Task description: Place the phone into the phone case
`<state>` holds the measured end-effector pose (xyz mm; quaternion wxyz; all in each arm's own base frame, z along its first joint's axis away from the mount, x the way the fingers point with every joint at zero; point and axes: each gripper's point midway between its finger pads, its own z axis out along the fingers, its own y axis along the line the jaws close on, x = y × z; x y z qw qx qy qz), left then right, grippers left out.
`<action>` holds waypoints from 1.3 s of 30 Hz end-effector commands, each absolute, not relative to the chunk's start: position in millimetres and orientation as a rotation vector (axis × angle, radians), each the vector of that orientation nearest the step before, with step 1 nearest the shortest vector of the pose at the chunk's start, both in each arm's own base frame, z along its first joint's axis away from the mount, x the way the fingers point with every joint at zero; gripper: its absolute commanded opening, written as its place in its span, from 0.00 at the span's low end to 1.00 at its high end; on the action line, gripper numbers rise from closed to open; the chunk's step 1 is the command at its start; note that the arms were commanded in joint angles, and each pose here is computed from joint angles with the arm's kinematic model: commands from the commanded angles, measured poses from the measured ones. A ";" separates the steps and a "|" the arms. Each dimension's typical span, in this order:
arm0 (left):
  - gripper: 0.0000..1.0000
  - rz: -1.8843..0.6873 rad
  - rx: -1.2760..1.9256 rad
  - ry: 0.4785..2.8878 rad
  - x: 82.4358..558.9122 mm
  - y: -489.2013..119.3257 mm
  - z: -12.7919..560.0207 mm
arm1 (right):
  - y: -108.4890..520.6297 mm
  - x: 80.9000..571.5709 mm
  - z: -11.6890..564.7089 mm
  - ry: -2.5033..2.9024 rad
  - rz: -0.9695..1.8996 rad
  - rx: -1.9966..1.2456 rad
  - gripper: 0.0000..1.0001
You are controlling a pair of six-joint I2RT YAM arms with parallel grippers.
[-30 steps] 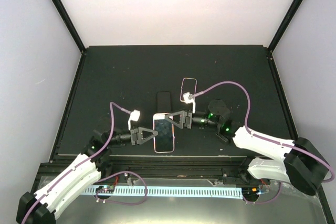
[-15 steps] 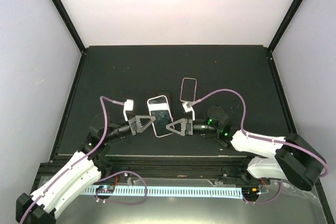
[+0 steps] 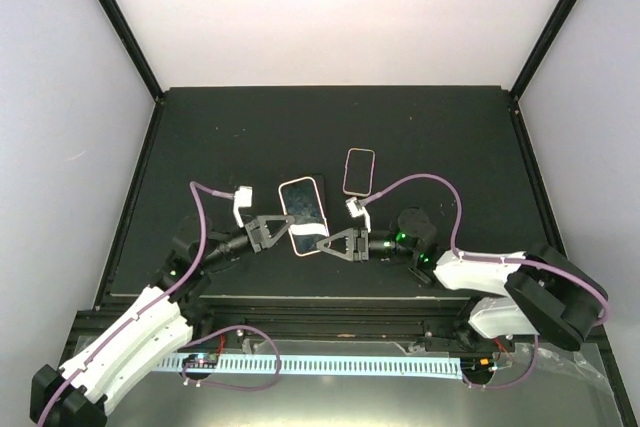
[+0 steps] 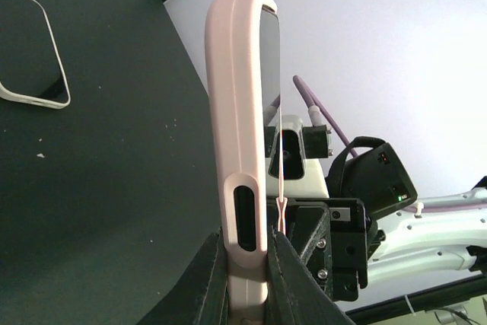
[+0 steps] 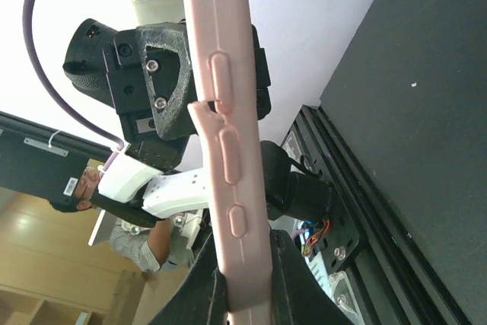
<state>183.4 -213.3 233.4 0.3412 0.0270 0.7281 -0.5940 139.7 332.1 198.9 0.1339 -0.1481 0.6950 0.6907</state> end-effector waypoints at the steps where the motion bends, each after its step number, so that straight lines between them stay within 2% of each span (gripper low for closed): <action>1: 0.02 -1.529 0.129 1.769 186.8 -212.2 269.5 | 332.4 140.1 203.4 1.986 2.029 -0.398 0.01; 5: 0.02 -1.537 0.113 1.797 187.8 -213.5 264.5 | 330.9 142.4 203.4 1.978 2.030 -0.369 0.01; 6: 0.05 -1.543 0.106 1.806 187.8 -213.9 262.5 | 330.3 143.6 204.1 1.972 2.033 -0.352 0.01; 10: 0.29 -1.581 0.090 1.837 185.7 -216.4 254.1 | 328.1 150.1 211.4 1.923 2.051 -0.284 0.01; 13: 0.40 -1.610 0.080 1.880 182.7 -218.9 240.3 | 328.4 155.5 213.8 1.910 2.051 -0.244 0.01; 19: 0.45 -1.691 0.060 1.947 174.0 -223.9 214.6 | 329.4 166.6 209.8 1.920 2.014 -0.175 0.01; 22: 0.45 -1.699 0.054 1.974 172.4 -225.1 206.3 | 331.4 170.2 207.0 1.930 2.006 -0.158 0.01; 25: 0.39 -1.707 0.052 1.981 171.8 -225.6 204.1 | 333.4 172.4 205.4 1.937 2.008 -0.147 0.01; 27: 0.31 -1.695 0.042 2.000 173.2 -225.7 200.4 | 334.0 173.2 204.2 1.939 2.008 -0.143 0.01; 31: 0.04 -1.673 0.027 2.047 175.6 -226.6 190.6 | 335.1 174.5 201.6 1.951 2.001 -0.138 0.01; 32: 0.02 -1.665 0.019 2.063 176.0 -226.5 187.3 | 335.4 174.6 200.4 1.957 1.997 -0.138 0.01; 37: 0.02 -1.630 0.008 2.095 177.8 -225.1 182.2 | 333.9 175.5 191.3 1.993 1.964 -0.125 0.01; 39: 0.07 -1.618 0.010 2.095 178.2 -224.2 184.4 | 333.1 175.6 189.8 1.996 1.953 -0.125 0.01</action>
